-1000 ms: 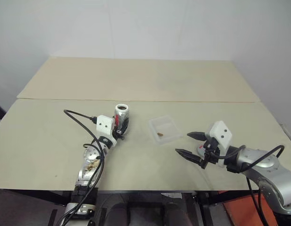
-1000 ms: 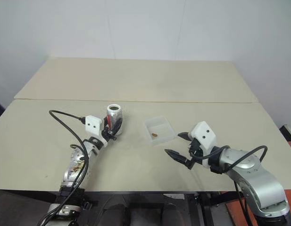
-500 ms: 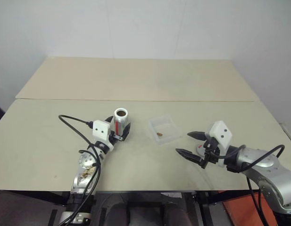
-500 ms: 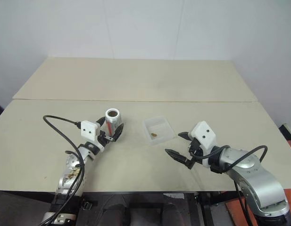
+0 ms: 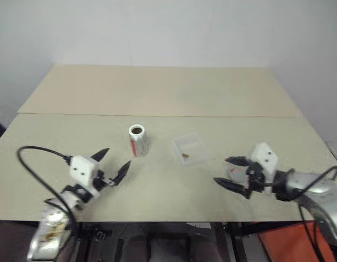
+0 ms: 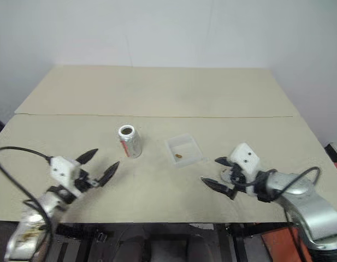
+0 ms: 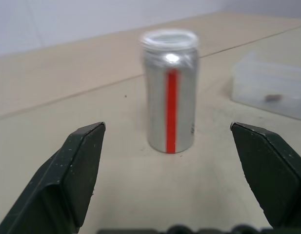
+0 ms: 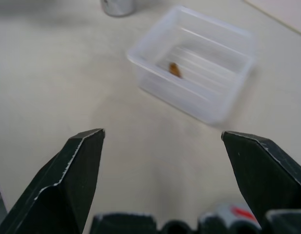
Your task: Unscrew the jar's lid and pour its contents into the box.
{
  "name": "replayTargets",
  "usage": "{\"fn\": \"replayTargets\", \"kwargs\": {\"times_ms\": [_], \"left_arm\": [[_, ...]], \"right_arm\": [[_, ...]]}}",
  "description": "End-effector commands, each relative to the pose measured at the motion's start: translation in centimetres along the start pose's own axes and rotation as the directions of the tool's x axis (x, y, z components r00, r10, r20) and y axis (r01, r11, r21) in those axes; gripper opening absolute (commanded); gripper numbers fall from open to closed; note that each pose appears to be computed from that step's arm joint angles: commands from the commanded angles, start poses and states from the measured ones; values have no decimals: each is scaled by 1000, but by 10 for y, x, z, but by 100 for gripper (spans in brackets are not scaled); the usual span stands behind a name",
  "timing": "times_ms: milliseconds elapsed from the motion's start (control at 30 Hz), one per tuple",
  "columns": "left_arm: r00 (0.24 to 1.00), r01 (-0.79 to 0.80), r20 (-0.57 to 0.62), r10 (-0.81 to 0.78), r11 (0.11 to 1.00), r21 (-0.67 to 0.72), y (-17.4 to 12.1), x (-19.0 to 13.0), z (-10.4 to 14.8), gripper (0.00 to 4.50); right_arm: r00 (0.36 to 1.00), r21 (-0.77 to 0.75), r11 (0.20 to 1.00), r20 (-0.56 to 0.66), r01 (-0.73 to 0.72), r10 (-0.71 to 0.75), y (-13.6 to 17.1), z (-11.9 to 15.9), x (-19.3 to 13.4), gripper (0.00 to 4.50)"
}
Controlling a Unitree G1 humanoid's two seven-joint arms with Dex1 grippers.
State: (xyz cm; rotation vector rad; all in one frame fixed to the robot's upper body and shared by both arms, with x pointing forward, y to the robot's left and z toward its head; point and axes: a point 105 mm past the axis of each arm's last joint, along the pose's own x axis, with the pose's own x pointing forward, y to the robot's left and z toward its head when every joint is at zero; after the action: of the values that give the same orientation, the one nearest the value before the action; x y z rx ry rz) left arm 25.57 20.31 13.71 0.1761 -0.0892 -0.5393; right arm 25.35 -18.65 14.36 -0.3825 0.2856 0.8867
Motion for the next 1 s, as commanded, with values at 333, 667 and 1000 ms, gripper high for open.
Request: {"fn": "replayTargets", "kwargs": {"times_ms": [333,667,1000], "left_arm": [[874,480,-39,-484,874,-73,5,-42,48,447],[859,500,-88,-505,863,-71,-5,-46,47,447],[835,507,-163,-525,850,-141,-19,-75,61,385]], "right_arm": [[992,-147,986,-114,-79,62,-14,-2,-74,450],[993,-124,986,-53,-115,109,7,9,-68,450],[964,-138,961,87,-240,253,3,35,-63,391]]}}
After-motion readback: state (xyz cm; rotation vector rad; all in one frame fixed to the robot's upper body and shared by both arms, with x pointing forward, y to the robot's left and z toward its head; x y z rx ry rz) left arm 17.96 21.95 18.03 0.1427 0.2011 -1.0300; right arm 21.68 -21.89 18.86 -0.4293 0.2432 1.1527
